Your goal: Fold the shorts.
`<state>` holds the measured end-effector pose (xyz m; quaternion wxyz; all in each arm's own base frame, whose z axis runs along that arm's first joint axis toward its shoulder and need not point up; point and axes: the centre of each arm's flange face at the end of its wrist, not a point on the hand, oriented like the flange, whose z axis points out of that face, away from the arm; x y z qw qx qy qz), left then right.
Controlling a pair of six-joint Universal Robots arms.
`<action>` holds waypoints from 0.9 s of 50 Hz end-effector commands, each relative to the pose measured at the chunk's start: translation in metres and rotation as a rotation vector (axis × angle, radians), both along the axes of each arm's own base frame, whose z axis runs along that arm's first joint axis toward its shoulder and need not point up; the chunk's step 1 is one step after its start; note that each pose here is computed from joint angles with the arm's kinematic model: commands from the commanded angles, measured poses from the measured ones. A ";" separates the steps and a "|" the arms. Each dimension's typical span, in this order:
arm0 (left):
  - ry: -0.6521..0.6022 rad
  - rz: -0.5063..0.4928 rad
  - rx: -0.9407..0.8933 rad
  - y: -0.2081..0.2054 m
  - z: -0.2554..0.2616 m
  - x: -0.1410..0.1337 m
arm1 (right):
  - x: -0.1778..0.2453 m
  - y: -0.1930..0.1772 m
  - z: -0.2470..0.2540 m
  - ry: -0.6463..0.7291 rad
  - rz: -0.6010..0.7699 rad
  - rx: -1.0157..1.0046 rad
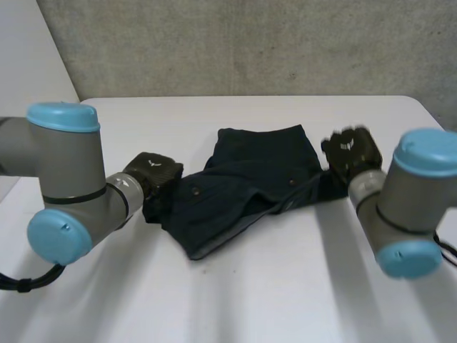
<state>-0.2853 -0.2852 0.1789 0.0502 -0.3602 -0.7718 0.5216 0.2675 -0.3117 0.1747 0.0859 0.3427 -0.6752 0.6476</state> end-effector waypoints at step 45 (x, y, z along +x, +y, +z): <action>0.276 0.144 0.170 0.063 0.000 0.002 | -0.058 0.060 0.014 -0.194 0.104 0.413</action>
